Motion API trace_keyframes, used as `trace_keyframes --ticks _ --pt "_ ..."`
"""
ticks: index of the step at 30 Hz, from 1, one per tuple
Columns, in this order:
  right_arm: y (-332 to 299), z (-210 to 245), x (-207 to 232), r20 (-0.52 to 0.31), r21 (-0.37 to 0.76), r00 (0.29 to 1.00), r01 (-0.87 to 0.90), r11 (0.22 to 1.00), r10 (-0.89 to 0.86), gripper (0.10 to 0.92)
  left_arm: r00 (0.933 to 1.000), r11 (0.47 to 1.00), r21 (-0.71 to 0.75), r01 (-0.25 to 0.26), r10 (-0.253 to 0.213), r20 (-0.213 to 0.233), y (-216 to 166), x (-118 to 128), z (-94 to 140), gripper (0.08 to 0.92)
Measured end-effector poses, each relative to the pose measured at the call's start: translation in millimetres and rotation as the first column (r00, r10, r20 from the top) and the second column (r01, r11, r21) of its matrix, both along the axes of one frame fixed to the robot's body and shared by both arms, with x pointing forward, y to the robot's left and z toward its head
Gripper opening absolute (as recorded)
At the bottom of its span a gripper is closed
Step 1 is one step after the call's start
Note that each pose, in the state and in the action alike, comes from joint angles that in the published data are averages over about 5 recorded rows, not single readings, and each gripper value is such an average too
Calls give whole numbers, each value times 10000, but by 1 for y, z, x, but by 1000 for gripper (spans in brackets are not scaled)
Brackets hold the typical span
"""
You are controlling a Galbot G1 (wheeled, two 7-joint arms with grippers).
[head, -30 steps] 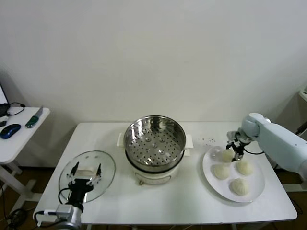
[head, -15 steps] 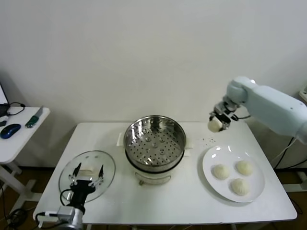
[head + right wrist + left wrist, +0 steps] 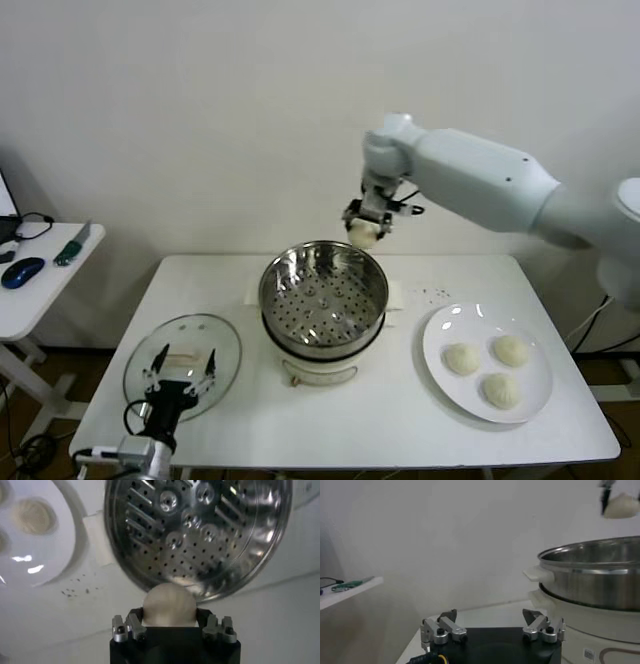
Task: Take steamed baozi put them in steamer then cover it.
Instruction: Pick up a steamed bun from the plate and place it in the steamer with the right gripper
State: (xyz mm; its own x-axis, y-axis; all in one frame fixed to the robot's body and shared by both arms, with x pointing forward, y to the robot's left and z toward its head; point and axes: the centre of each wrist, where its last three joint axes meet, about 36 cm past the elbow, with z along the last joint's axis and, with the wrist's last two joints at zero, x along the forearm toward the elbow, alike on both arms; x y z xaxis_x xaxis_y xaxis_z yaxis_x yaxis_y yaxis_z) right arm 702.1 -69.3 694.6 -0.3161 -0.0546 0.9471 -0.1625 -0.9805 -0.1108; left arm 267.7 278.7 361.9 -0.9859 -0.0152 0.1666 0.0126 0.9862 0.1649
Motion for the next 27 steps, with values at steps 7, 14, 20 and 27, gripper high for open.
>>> trace_keyframes --ticks 7,14,20,27 --pt "47 -29 -12 68 -663 9868 -1608 9848 1616 687 10000 10000 29 31 -31 -6 1 -1 3 823" --pt "68 -65 -16 -21 -1142 9732 -2285 9668 2297 687 10000 10000 59 22 -22 -54 3 -2 2 823" --pt "80 -89 -18 -175 -1341 9647 -2626 9555 2627 687 9998 10000 -10 22 -22 -199 0 -5 -2 823" --pt "83 -108 -18 -320 -1515 9647 -2633 9527 2615 705 9998 10000 4 -10 10 -223 1 -5 -3 823"
